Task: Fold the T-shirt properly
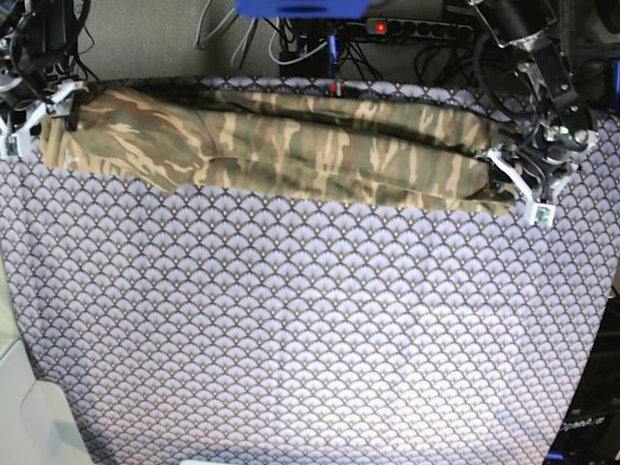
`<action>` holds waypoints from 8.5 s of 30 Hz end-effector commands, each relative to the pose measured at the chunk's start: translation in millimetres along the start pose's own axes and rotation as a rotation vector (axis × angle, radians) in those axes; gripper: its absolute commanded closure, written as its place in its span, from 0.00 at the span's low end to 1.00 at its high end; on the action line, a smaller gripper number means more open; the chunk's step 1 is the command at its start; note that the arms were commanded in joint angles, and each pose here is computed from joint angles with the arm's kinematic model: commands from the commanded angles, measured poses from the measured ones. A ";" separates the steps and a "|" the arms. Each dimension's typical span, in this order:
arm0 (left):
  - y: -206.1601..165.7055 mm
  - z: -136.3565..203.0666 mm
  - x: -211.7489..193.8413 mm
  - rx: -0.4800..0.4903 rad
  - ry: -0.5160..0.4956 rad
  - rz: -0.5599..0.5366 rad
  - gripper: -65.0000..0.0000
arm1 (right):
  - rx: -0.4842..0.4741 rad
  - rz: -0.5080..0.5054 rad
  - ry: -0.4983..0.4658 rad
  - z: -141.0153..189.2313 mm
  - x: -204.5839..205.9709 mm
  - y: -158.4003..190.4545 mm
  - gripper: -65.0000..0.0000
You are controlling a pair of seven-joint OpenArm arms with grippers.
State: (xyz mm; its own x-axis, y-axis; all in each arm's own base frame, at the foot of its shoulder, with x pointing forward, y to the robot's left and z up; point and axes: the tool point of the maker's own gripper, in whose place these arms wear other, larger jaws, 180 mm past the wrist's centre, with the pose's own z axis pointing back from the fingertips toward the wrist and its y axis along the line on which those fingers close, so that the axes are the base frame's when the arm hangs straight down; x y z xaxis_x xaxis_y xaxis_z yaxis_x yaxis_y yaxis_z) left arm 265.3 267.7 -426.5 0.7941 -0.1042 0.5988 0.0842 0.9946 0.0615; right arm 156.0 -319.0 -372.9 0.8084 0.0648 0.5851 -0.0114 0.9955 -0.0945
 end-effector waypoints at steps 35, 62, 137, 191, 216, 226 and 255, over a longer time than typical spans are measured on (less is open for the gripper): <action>-6.6 -0.8 -3.7 -0.012 0.023 -0.001 0.38 | 0.105 0.041 0.057 -53.4 17.1 23.0 0.38; -7.2 20.1 7.5 0.025 -0.029 -0.027 0.37 | 0.125 0.050 0.042 -57.4 25.2 31.8 0.38; 17.5 39.7 -3.8 0.080 0.212 0.359 0.37 | 0.197 0.115 0.068 -64.4 21.9 61.0 0.38; -50.4 8.9 -80.5 -0.102 0.388 0.361 0.37 | 0.232 0.141 0.077 -67.0 20.2 75.2 0.38; -63.5 6.1 -77.2 -0.131 0.406 0.290 1.00 | 0.234 0.138 0.077 -67.1 20.0 76.3 0.38; -43.7 30.3 -43.0 -0.043 0.327 0.207 1.00 | 0.243 0.146 0.078 -67.8 19.9 80.2 0.38; -132.2 38.9 66.8 -0.192 0.095 -0.200 1.00 | 0.240 0.149 0.079 -67.6 20.2 78.6 0.38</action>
State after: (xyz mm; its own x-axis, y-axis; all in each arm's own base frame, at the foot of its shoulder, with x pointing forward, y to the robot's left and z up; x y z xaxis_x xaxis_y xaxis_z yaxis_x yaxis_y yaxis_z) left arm 276.9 132.4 -372.4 0.8236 -0.3060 0.4776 0.3440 0.9389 0.0084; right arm 211.6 -244.9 -424.2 0.8303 0.1993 0.5205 -0.2497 0.9679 0.0277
